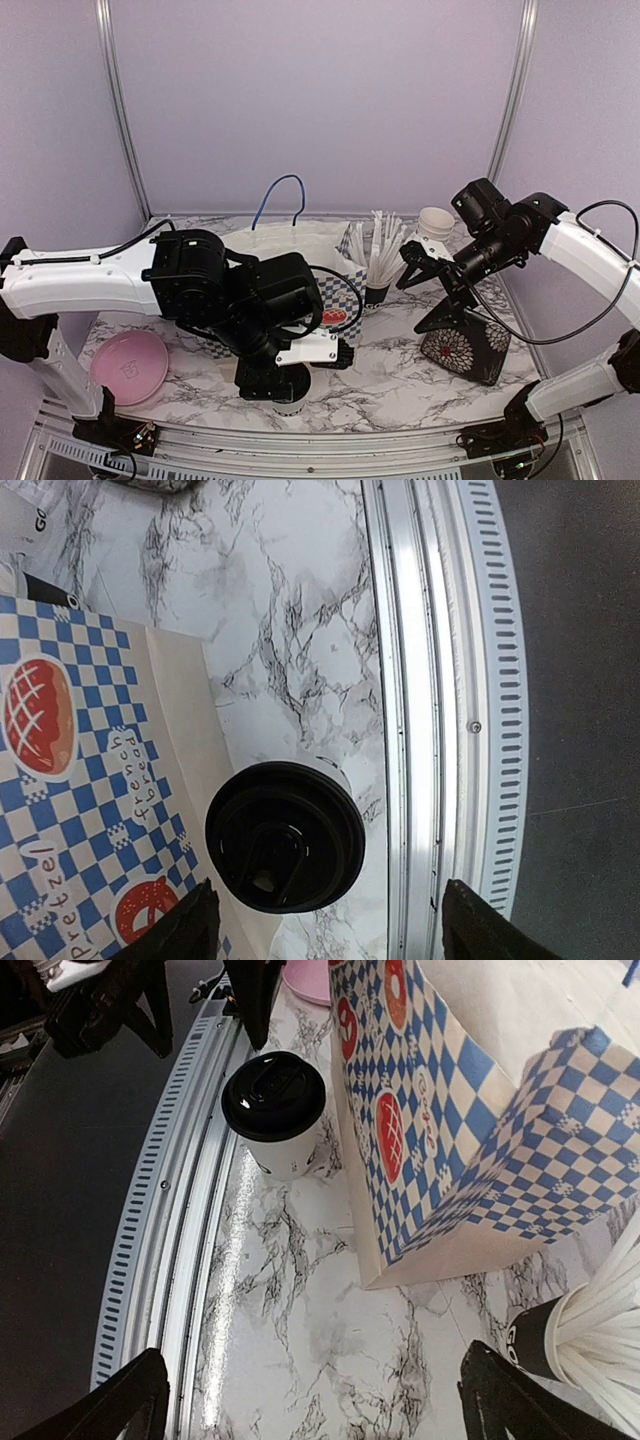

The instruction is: Pack the takeout coffee

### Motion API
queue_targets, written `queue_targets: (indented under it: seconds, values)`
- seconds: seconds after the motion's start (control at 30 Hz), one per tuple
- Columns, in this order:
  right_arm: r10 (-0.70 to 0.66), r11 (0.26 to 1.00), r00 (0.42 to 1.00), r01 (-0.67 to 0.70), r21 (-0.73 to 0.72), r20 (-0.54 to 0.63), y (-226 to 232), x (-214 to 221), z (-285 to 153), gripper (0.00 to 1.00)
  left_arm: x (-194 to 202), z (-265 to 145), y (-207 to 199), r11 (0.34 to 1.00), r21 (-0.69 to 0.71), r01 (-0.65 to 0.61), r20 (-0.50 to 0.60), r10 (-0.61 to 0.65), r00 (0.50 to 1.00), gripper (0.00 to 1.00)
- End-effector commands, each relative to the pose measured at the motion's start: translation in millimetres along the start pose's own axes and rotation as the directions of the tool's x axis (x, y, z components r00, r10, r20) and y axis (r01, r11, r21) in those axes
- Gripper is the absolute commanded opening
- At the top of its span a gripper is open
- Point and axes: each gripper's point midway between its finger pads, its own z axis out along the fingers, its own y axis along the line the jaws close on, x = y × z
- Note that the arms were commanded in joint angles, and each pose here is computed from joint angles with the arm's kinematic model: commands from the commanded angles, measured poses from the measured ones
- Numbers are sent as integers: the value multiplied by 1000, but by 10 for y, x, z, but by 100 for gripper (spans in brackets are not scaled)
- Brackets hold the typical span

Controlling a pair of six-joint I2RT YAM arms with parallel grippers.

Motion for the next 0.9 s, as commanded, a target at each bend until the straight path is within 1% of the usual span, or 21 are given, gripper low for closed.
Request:
queue_targets:
  seconds: [0.0, 0.1, 0.2, 0.3, 0.43, 0.5, 0.57, 0.8, 0.87]
  values:
    - [2, 999, 998, -4, 40, 62, -116, -55, -35, 99, 182, 214, 139, 999, -39, -2, -73, -1, 997, 80]
    - [12, 1000, 998, -14, 27, 66, -104, -36, -14, 99, 153, 294, 199, 998, -37, 53, -58, -56, 997, 82]
    - [14, 1000, 998, -16, 22, 65, -101, -29, -5, 99, 207, 402, 220, 995, -29, 91, -85, -93, 992, 83]
    - [17, 1000, 997, -18, 10, 69, -94, -23, 12, 99, 291, 532, 260, 993, -30, 115, -128, -118, 985, 83]
    - [33, 999, 998, -33, -11, 60, -92, 27, 62, 99, 349, 624, 280, 989, 3, 147, -145, -145, 979, 84]
    - [45, 999, 998, -43, -22, 54, -87, 61, 91, 99, 362, 639, 300, 988, 5, 153, -147, -151, 978, 88]
    - [50, 998, 997, -49, -25, 50, -83, 82, 105, 99, 364, 647, 324, 987, 2, 158, -146, -156, 977, 89]
    - [53, 998, 998, -51, -25, 47, -87, 101, 117, 99, 359, 692, 286, 982, 67, 178, -141, -168, 976, 80]
    - [57, 998, 997, -55, -29, 44, -92, 110, 127, 99, 370, 712, 275, 981, 74, 178, -146, -166, 975, 79]
